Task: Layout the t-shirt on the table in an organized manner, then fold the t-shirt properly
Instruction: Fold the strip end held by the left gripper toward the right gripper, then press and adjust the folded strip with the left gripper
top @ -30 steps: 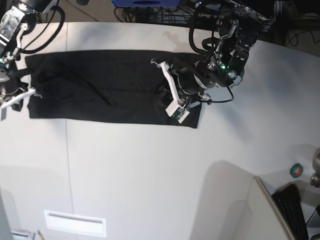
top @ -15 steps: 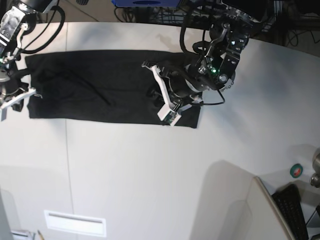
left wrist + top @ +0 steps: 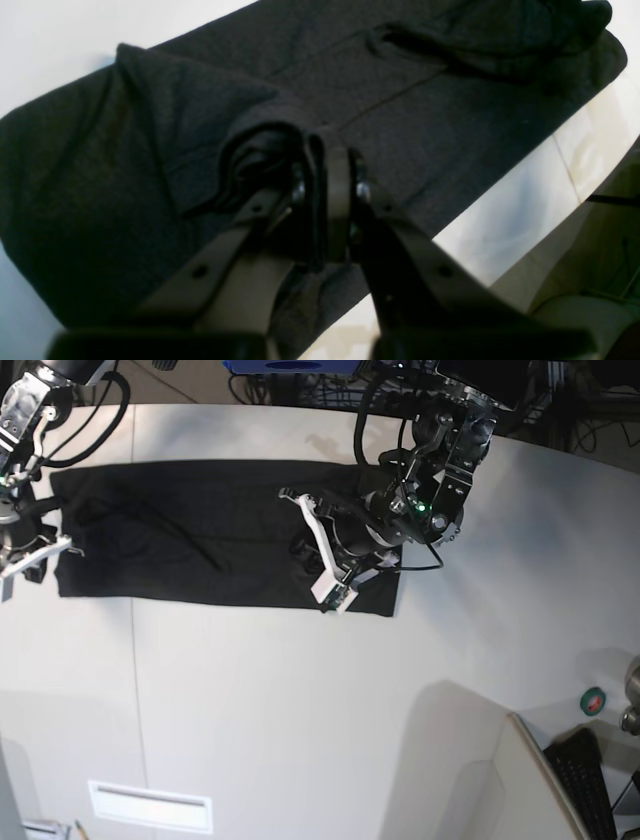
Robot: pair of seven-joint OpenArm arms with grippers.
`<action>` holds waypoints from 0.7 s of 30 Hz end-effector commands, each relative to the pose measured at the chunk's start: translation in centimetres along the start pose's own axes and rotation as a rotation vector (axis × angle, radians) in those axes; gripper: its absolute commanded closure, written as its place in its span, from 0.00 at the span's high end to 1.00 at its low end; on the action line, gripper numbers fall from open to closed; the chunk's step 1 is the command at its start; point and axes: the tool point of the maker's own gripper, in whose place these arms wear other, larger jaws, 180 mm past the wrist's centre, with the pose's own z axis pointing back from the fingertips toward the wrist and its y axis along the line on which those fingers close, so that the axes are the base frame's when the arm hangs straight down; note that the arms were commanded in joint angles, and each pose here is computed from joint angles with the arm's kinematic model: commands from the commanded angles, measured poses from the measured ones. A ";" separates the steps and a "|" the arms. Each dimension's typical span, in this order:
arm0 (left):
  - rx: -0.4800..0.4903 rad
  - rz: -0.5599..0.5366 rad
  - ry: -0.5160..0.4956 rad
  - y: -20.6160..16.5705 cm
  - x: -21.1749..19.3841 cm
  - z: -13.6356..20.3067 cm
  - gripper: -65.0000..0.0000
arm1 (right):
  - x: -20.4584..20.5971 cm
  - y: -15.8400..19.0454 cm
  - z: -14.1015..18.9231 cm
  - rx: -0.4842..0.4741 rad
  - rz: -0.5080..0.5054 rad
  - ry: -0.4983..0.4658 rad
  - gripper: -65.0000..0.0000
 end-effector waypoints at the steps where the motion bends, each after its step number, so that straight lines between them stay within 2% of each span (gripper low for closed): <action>1: -0.009 -0.008 -0.047 -0.3 1.5 0.2 0.00 | 1.6 -0.3 0.1 -0.003 0.005 -0.052 0.00; 3: -0.009 -0.008 -0.047 -0.3 1.5 0.2 0.00 | 1.6 -0.3 0.1 -0.003 0.005 -0.052 0.00; 5: -0.030 -0.024 -0.039 -1.2 1.3 -0.1 0.27 | 1.6 -0.3 0.1 -0.003 0.005 -0.052 0.00; 8: -0.097 -0.105 0.001 -3.8 1.2 -1.4 0.67 | 1.7 -0.3 0.1 -0.003 0.004 -0.054 0.00; 9: -0.125 -0.132 0.025 -4.8 0.7 -2.0 0.78 | 1.8 -0.2 0.0 -0.002 0.004 -0.057 0.00; 11: -0.158 -0.176 0.044 -6.2 0.6 -2.6 0.92 | 2.1 -0.1 -0.1 -0.001 0.001 -0.064 0.00; 14: -0.173 -0.204 0.015 -7.0 1.8 -2.3 0.93 | 2.2 -0.1 -0.1 0.000 0.000 -0.065 0.00; 17: -0.129 -0.189 -0.061 -5.4 4.1 -0.8 0.83 | 2.2 -0.3 0.0 -0.006 -0.003 -0.065 0.00; 19: -0.064 -0.149 -0.074 -2.7 3.9 0.6 0.70 | 2.2 -0.4 0.0 -0.007 -0.003 -0.065 0.00; 21: -0.001 -0.116 -0.049 -0.2 3.3 1.7 0.51 | 2.2 -0.4 0.0 -0.008 -0.002 -0.066 0.00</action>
